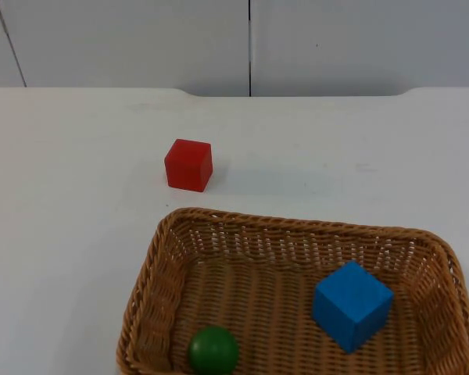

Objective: Place all geometric objects except the red cube into the basket.

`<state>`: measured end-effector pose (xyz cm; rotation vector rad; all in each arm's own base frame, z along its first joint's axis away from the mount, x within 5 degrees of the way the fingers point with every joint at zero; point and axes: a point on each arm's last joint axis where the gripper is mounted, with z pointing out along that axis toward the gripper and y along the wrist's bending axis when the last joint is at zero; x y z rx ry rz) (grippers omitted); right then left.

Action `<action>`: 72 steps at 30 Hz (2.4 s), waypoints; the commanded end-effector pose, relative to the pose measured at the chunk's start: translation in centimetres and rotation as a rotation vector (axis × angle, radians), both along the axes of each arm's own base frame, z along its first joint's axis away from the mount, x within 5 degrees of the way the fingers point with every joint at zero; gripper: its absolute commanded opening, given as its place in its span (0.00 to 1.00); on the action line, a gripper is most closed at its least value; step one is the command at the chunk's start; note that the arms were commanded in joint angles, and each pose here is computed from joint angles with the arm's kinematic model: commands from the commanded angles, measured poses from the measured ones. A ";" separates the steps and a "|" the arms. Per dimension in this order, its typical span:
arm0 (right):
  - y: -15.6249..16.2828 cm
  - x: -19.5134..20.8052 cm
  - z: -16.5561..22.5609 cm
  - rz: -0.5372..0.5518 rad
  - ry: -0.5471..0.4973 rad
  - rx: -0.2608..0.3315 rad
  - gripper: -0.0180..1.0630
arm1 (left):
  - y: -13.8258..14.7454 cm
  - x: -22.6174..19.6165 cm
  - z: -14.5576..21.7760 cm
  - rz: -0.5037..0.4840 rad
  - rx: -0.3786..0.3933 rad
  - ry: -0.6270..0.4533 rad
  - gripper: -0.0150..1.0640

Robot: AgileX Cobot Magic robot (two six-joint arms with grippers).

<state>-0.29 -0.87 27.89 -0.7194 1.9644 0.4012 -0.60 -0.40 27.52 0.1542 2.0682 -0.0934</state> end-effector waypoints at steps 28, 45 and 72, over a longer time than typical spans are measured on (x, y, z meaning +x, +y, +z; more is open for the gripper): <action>0.0 0.1 0.1 -0.006 -0.018 0.012 0.99 | 0.2 0.1 -0.1 0.029 -0.012 -0.008 0.99; 0.1 0.0 0.1 -0.092 -0.015 0.015 0.99 | 0.1 0.1 0.0 0.026 -0.015 -0.007 0.99; 0.4 -0.4 0.1 -0.671 -0.019 0.010 0.99 | 0.1 0.1 0.0 0.026 -0.015 -0.007 0.99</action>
